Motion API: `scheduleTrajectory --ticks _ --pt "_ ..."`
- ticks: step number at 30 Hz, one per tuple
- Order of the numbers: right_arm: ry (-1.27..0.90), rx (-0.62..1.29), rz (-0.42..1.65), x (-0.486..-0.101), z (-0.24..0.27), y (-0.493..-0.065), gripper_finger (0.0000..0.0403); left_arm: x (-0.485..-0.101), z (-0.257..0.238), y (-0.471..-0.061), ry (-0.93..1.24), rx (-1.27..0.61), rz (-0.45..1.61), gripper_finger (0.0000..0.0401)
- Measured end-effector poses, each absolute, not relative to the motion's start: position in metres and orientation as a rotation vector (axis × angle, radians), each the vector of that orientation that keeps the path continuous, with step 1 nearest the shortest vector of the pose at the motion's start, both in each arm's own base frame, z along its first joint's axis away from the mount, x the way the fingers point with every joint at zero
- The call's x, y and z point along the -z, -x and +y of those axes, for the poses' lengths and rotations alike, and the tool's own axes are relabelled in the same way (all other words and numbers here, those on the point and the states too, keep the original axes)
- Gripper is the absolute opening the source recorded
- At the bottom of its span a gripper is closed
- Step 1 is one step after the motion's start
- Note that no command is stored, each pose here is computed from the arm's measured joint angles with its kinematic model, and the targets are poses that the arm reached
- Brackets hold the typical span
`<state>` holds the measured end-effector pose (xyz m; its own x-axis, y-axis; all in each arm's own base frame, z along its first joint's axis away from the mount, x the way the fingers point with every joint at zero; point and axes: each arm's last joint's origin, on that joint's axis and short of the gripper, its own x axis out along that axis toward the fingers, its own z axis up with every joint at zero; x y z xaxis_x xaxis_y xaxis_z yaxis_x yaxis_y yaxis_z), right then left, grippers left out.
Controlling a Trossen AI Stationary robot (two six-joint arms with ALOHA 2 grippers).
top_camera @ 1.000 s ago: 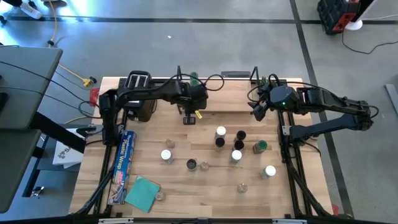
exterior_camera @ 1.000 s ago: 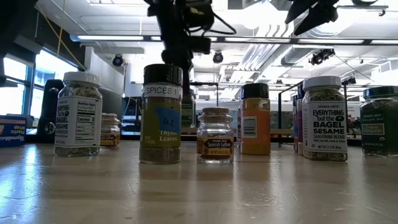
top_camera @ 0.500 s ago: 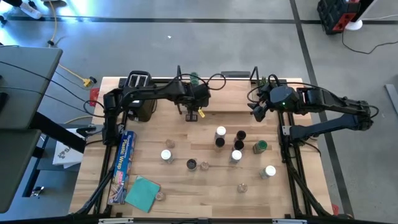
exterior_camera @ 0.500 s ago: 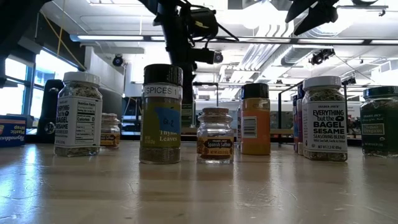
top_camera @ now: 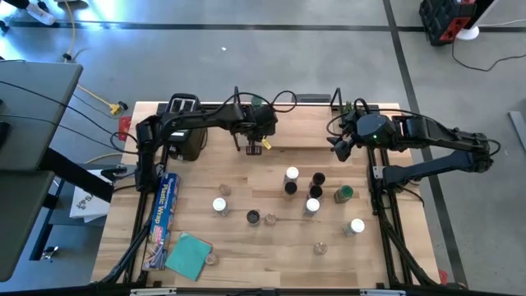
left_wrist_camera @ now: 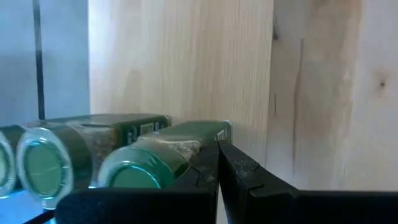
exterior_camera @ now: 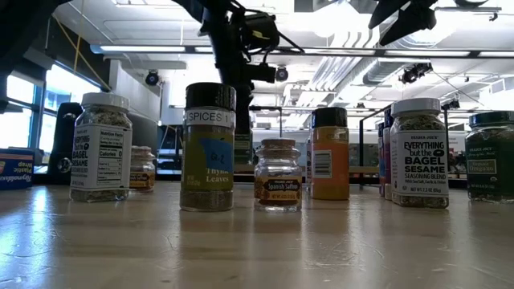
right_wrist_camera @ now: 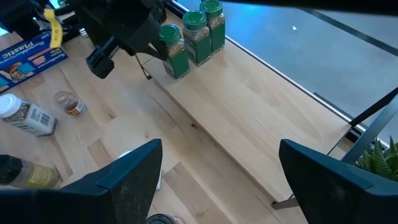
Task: Shelf spices
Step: Put the left green seasoning bottle on the shelf aligned with the other green seasoning bottles
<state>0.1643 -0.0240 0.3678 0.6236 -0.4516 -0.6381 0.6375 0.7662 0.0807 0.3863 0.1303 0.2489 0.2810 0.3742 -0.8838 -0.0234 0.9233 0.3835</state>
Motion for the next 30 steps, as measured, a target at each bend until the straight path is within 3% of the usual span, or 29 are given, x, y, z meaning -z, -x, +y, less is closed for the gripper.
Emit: scheduleTrajectory --ticks 7,30 --pt "-0.31 0.634 0.639 -0.368 -0.024 -0.164 0.0318 -0.246 0.121 -0.384 -0.306 -0.181 1.301 0.0" --pt "-0.311 0.636 0.639 -0.368 -0.024 -0.164 0.0318 -0.234 0.14 -0.378 -0.412 -0.249 1.333 0.0"
